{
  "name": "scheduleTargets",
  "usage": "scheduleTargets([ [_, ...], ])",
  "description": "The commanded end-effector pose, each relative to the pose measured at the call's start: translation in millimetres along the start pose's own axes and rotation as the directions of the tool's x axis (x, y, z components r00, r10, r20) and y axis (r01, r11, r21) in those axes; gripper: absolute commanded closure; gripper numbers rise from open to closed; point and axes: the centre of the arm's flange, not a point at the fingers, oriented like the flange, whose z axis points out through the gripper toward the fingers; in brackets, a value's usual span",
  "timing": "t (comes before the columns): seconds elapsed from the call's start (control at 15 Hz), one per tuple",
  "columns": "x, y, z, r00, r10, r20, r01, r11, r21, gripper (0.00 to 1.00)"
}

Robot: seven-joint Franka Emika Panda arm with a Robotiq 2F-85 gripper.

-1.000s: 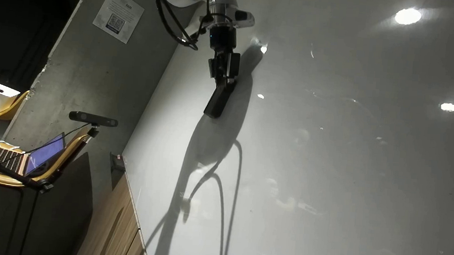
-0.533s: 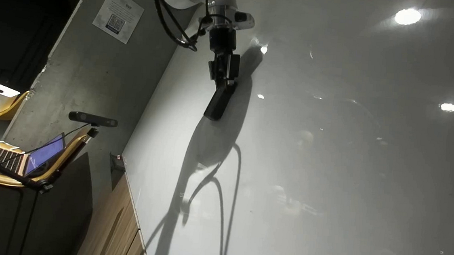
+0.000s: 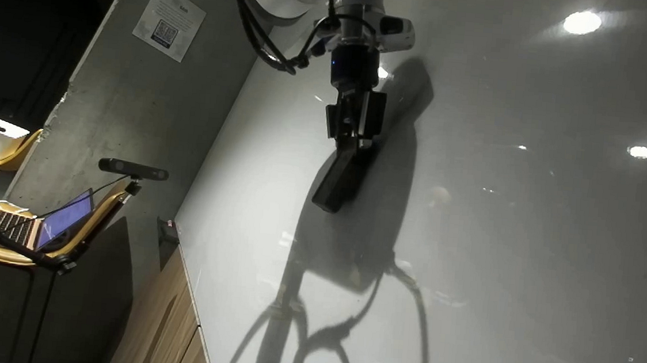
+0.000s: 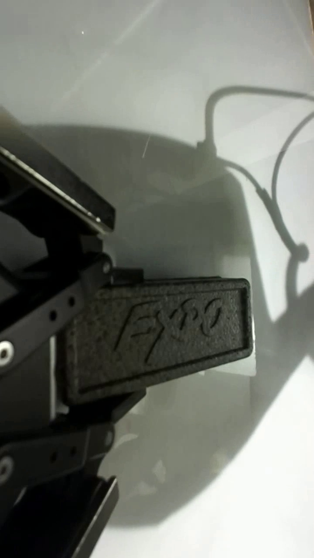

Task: Erase the drawings on the board

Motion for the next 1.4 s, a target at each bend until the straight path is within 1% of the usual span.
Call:
scheduleTargets([
  [0.0, 39, 72, 43, 0.993, 0.047, -0.111, -0.047, 0.999, 0.008, 0.68],
  [0.27, 53, 139, 69, 0.993, 0.064, -0.098, -0.063, 0.998, 0.021, 0.68],
  [0.33, 59, 151, 73, 0.994, 0.068, -0.085, -0.065, 0.997, 0.034, 0.68],
  [0.4, 55, 155, 70, 0.996, 0.074, -0.058, -0.071, 0.996, 0.050, 0.68],
  [0.53, 41, 154, 59, 0.996, 0.083, 0.025, -0.085, 0.994, 0.075, 0.68],
  [0.6, 33, 151, 55, 0.995, 0.080, 0.058, -0.084, 0.994, 0.075, 0.68],
  [0.8, 18, 142, 44, 0.995, 0.060, 0.082, -0.064, 0.996, 0.058, 0.68],
  [1.07, 4, 131, 25, 0.996, 0.035, 0.078, -0.039, 0.998, 0.052, 0.68],
  [1.2, -6, 127, 20, 0.996, 0.021, 0.081, -0.024, 0.999, 0.037, 0.68],
  [1.33, -33, 133, 30, 0.991, 0.012, 0.136, -0.012, 1.000, -0.004, 0.68],
])
